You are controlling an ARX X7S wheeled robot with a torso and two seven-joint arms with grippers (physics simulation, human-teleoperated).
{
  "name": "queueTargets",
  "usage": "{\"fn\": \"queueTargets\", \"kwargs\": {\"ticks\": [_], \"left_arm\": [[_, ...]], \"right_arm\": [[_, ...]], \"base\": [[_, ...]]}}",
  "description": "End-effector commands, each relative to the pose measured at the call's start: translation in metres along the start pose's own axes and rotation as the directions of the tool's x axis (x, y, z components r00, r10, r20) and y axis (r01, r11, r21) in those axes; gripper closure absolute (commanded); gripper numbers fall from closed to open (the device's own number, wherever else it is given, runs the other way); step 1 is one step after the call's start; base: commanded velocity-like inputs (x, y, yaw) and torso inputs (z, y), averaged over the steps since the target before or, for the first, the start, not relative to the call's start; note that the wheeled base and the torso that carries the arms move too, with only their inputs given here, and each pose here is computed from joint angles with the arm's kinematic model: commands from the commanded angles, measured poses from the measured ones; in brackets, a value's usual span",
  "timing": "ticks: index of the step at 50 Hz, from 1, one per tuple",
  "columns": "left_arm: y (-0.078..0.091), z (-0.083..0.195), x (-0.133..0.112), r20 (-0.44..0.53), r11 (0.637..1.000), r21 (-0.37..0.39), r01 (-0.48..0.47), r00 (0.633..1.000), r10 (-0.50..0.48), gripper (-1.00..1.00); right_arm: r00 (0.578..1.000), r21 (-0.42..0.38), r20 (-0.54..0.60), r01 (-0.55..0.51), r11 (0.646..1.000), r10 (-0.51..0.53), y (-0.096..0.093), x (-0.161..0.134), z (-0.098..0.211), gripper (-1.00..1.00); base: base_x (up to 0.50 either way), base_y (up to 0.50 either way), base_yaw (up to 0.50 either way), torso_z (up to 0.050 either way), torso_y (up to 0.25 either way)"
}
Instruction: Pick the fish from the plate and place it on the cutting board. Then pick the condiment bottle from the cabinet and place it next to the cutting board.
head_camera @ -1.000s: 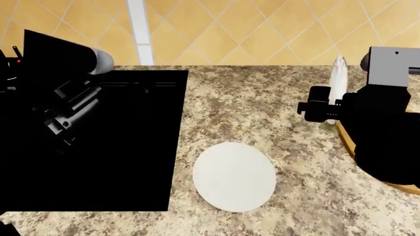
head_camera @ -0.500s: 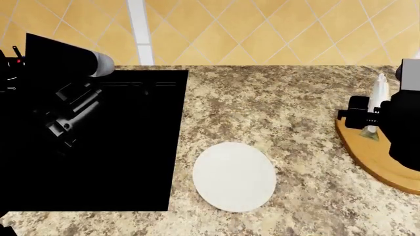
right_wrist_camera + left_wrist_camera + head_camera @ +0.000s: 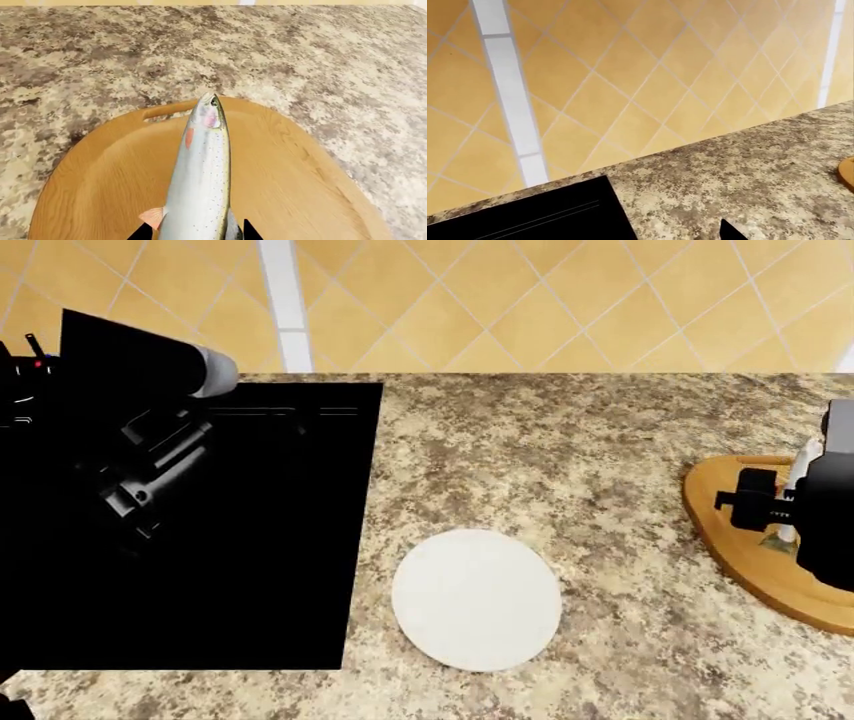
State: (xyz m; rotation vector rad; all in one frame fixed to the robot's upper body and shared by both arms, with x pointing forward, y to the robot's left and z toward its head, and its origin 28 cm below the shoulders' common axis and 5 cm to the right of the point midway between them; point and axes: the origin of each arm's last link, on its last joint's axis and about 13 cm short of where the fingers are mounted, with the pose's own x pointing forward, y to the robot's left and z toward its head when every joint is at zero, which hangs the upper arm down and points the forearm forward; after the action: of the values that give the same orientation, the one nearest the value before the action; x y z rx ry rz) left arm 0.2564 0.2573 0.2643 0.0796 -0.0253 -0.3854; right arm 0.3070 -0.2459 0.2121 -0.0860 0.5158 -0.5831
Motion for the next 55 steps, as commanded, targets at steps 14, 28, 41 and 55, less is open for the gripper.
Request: {"fn": "queueTargets", "kwargs": {"ticks": [14, 28, 41, 55], "left_arm": [[-0.001, -0.001, 0.001, -0.007, 1.000, 0.000, 0.002, 1.000, -0.002, -1.00], [0.000, -0.003, 0.001, -0.006, 1.000, -0.002, 0.003, 1.000, -0.003, -1.00], [0.000, -0.004, 0.001, -0.006, 1.000, -0.007, 0.002, 1.000, -0.002, -1.00], [-0.002, -0.002, -0.003, 0.009, 1.000, -0.019, -0.009, 1.000, 0.009, -1.00]], "right_arm": [[0.998, 0.004, 0.000, 0.064, 0.998, -0.064, 0.001, 0.011, 0.004, 1.00], [0.995, 0.009, -0.032, 0.097, 0.995, -0.097, -0.001, 0.011, 0.001, -1.00], [0.993, 0.018, -0.024, 0.114, 0.993, -0.113, -0.010, 0.005, 0.005, -1.00], [0.959, 0.170, 0.227, -0.212, 0.962, 0.171, -0.018, -0.067, 0.025, -1.00]], "base": [[0.00, 0.00, 0.00, 0.001, 0.001], [0.00, 0.00, 0.00, 0.000, 0.001], [0.00, 0.00, 0.00, 0.000, 0.000], [0.00, 0.00, 0.00, 0.000, 0.000]]}}
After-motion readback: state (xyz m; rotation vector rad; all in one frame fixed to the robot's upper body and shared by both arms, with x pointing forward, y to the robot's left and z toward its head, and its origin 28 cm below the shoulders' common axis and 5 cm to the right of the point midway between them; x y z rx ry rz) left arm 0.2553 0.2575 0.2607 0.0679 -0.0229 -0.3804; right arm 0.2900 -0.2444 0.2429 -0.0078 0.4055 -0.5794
